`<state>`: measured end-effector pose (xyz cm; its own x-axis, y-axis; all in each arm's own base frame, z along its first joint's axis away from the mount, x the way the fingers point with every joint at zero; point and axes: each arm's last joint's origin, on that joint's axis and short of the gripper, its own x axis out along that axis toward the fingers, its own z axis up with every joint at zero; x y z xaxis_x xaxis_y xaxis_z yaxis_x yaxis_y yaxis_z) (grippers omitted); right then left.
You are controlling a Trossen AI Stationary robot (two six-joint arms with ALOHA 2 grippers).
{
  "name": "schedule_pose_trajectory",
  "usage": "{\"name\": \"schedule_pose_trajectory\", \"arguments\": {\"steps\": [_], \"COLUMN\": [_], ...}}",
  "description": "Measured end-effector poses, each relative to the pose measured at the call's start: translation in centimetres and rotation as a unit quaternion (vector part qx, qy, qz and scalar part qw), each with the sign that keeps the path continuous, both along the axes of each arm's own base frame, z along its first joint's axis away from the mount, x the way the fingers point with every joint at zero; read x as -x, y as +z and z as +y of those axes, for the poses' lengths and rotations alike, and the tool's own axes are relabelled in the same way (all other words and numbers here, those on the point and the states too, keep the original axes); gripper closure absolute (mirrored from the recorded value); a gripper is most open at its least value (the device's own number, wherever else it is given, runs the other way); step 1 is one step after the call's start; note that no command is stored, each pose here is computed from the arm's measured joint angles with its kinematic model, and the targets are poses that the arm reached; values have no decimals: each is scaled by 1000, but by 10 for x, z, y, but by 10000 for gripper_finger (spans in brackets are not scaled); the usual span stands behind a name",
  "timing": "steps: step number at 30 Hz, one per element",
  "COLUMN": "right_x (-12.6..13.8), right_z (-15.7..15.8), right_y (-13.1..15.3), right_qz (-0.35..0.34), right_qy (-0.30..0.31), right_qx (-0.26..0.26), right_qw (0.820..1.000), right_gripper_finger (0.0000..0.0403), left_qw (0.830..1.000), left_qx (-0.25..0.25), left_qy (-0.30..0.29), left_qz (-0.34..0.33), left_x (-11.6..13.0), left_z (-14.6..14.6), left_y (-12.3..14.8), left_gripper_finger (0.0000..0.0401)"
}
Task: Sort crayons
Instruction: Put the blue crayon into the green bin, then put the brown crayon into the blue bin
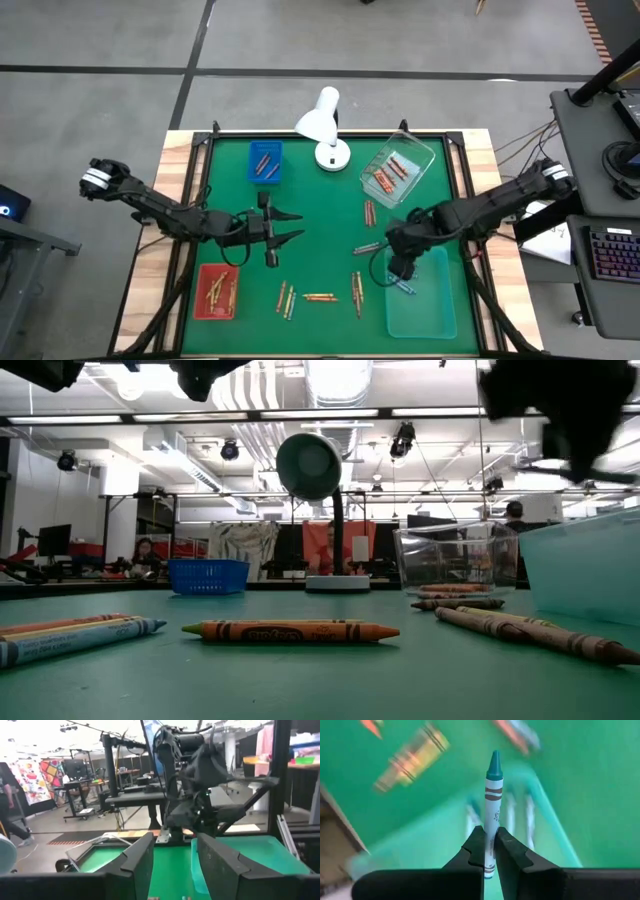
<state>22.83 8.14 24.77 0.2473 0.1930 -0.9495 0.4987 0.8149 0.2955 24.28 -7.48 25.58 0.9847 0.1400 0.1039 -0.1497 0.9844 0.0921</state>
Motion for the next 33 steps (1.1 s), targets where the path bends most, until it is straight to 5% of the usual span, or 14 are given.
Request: {"name": "schedule_pose_trajectory", "arguments": {"steps": [6,15,25,33], "right_x": [12,8,5,4], "right_z": [12,29,29,25], "right_y": [-21,-44,-51,-34], "right_qz": [156,210,209,119], "right_qy": [7,50,58,56], "right_qx": [-19,-4,28,62], "right_qw": [988,976,976,989], "right_gripper_finger": [390,384,273,251], "left_qw": [1000,1000,1000,994], "left_qx": [-5,-7,9,65], "left_qy": [2,3,2,2], "left_qz": [13,30,30,89], "left_x": [0,0,0,-3], "left_z": [1,2,2,1], "left_y": [-2,-5,-5,-11], "left_gripper_finger": [267,267,267,267]}}
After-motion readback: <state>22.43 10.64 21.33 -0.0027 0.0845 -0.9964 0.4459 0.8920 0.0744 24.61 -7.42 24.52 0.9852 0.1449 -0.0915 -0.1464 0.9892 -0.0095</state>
